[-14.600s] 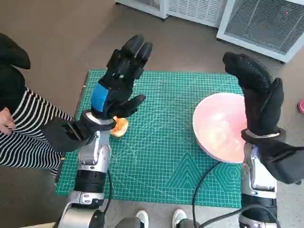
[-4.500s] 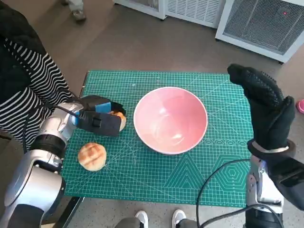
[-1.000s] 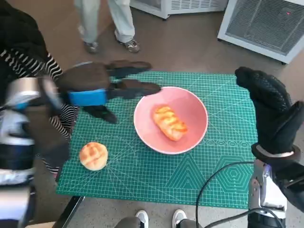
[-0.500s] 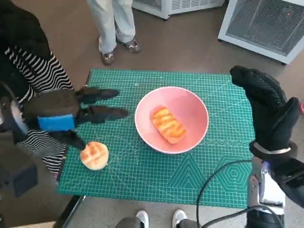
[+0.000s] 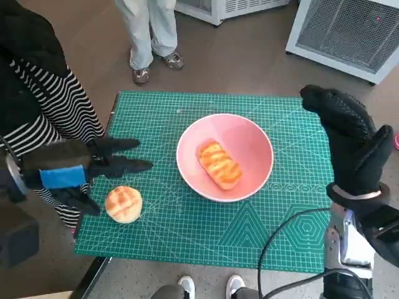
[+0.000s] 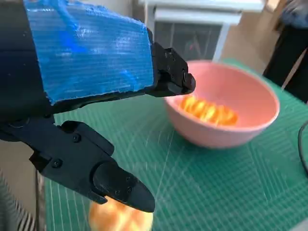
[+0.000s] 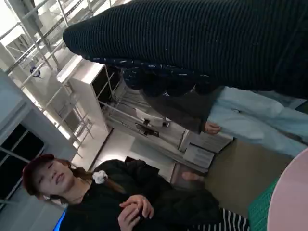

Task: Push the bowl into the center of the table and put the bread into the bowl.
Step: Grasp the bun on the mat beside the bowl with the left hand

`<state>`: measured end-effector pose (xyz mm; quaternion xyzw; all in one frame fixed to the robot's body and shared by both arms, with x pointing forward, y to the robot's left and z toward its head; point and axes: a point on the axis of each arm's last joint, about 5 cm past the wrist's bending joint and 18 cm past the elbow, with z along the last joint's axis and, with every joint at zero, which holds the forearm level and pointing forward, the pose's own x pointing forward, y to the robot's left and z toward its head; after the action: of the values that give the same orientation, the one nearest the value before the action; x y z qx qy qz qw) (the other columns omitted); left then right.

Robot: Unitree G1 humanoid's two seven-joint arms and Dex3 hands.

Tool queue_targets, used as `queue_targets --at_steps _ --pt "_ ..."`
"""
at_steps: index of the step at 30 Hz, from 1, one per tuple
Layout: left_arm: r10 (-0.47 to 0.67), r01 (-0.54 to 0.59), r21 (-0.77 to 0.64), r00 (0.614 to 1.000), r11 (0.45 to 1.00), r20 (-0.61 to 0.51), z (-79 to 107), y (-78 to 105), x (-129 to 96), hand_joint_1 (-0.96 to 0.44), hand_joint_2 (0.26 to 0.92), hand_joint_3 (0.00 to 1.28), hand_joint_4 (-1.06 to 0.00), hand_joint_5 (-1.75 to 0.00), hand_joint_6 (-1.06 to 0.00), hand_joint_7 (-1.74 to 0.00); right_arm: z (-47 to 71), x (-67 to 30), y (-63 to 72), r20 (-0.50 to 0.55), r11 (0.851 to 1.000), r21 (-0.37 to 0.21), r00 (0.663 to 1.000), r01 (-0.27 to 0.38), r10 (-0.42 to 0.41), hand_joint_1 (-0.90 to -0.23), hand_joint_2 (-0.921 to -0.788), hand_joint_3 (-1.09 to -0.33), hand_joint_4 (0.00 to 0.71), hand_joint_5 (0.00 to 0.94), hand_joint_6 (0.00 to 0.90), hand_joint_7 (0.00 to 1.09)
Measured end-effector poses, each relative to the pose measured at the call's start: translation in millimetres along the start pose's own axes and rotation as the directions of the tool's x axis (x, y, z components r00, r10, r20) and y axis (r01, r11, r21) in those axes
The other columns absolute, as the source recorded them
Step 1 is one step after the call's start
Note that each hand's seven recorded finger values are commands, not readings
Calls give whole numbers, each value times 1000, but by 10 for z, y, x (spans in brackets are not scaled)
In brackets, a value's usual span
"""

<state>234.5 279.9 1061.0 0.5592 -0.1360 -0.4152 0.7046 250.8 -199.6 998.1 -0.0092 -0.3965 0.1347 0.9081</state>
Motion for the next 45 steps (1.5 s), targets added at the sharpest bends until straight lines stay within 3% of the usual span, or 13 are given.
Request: queue_targets --at_steps 10,23,31,37,43,44,45 --pt "-69 64 -78 995 995 -72 -110 -216 78 -355 773 0 -196 -8 -345 -22 12 -3 -28 0 1000 -9 1000 -4 4 -680 -921 -690 185 1 111 428" --pt "-138 114 -156 979 981 -150 -328 -617 288 -345 758 0 -247 -15 -355 -14 33 -3 -68 -3 1000 -27 1000 -7 7 -680 -921 -694 183 0 111 424" --pt "-181 148 -187 969 971 -170 -428 -800 423 -290 748 0 -321 -23 -414 -28 43 -4 -84 -3 999 -39 1000 -8 8 -687 -921 -694 182 0 111 424" --pt "-172 146 -155 970 977 -173 -451 -789 503 -183 776 19 -492 -24 -552 -39 49 -5 -94 -2 999 -45 1000 -8 8 -686 -921 -694 182 0 111 423" --pt "-169 151 -106 967 983 -188 -459 -776 545 -86 846 82 -833 -77 -837 -109 52 -4 -98 -1 999 -48 1000 -9 9 -687 -921 -694 182 0 111 423" --pt "-168 152 -98 967 984 -190 -457 -775 551 -186 873 88 -916 -117 -771 -519 54 -4 -100 -1 999 -49 1000 -10 10 -687 -921 -694 182 0 111 423" --pt "-166 151 -91 968 984 -190 -454 -775 556 -221 882 96 -934 -152 -741 -673 56 -3 -101 0 999 -49 1000 -10 10 -687 -921 -694 182 0 111 423"
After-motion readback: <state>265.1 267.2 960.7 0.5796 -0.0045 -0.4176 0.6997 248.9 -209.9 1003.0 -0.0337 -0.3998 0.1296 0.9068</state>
